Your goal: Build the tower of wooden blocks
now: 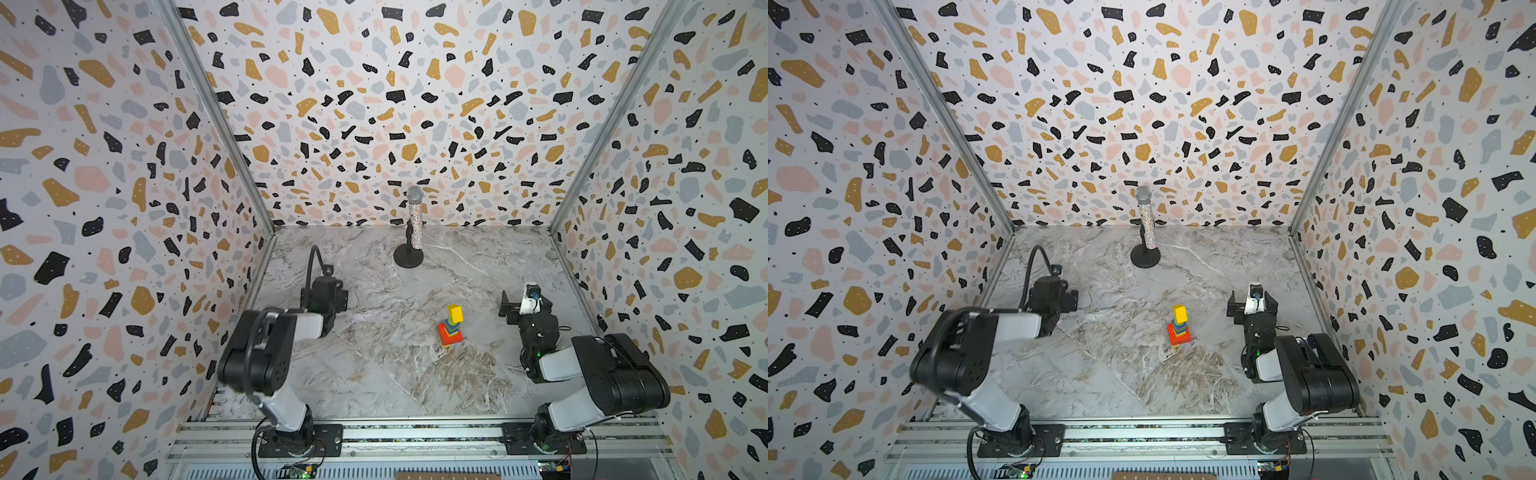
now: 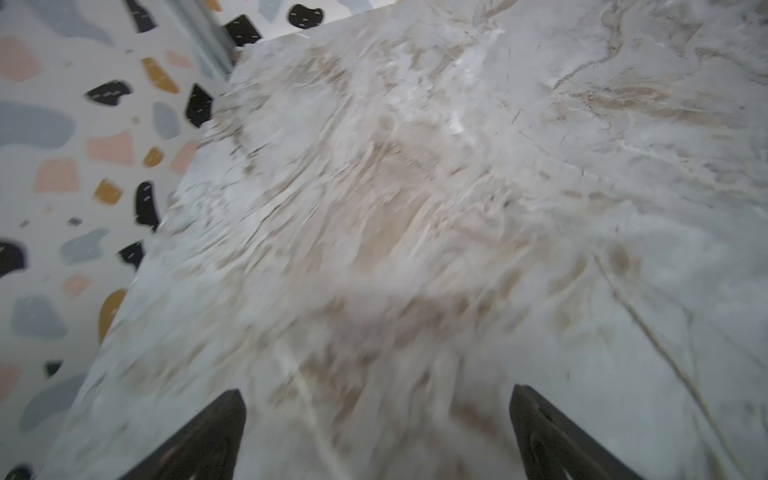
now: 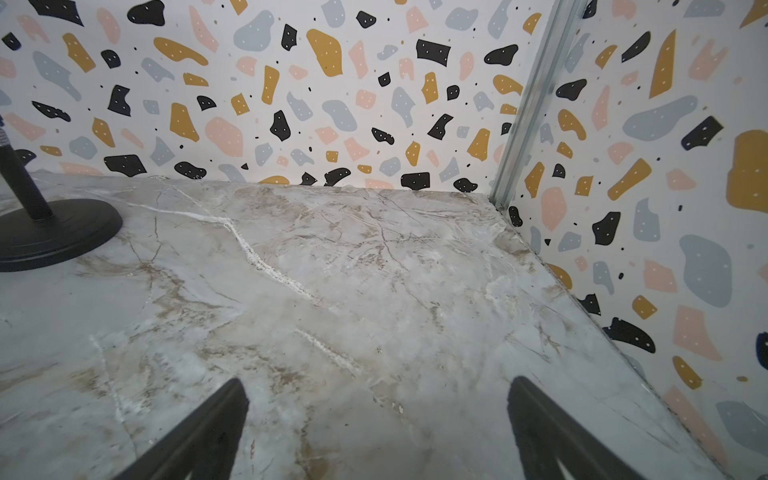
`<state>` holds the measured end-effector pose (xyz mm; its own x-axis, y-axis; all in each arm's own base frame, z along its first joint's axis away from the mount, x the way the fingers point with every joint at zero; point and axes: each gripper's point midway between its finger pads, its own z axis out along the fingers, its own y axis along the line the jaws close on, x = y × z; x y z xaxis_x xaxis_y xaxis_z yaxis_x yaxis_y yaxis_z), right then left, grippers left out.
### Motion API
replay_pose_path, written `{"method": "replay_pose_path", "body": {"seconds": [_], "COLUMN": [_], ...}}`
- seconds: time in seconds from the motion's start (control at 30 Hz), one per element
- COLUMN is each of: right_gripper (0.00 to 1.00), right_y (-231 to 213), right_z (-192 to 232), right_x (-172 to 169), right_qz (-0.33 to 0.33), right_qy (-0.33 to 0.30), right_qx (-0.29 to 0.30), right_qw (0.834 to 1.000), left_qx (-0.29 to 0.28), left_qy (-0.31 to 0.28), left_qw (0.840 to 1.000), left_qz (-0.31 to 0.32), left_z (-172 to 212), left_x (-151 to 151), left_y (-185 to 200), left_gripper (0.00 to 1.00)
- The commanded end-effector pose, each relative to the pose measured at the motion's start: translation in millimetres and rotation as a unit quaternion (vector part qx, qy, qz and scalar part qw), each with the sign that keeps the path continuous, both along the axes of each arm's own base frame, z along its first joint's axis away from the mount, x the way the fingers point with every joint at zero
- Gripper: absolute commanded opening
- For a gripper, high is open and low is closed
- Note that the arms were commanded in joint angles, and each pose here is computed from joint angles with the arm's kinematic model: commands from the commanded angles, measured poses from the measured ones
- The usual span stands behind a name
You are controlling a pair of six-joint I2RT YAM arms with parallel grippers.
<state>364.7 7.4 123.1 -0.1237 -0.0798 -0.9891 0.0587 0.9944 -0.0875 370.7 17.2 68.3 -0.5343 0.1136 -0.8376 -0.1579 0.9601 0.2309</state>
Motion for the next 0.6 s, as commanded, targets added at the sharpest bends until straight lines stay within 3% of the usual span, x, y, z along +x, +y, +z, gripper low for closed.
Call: {"method": "replay_pose_path", "body": {"seconds": [0.0,0.3,0.4,0.53,0.57], "right_gripper": [0.99,0.99,0.99,0.99,0.99], "right_y": [3,5,8,12,12], "right_z": [3,9,12,14,14], "right_x": [-1,-3,-7,-11,-11], "right_qz": [0.005,0.003,0.005,0.014,0.015], "right_qy": [-0.003,-0.019,-0.027,-0.036,-0.036], "right_qx": [0.006,0.000,-0.007,-0.012,-0.012], "right_qw": [1.000,1.000,1.000,0.999,0.999], "left_qx": [-0.024,-0.034,-0.042,-0.034,-0.035], "left_qy": [-0.147,-0.215,-0.267,-0.214,-0.229], "left_qw": [0.989,0.974,0.960,0.975,0.972], "left_qz": [0.021,0.061,0.066,0.042,0.041], "left_z": [62,70,75,64,67], "left_x": [17,-14,-37,-16,-20], "left_y": [8,23,27,18,18], "left_gripper": [1.00,1.00,1.00,1.00,1.00]}}
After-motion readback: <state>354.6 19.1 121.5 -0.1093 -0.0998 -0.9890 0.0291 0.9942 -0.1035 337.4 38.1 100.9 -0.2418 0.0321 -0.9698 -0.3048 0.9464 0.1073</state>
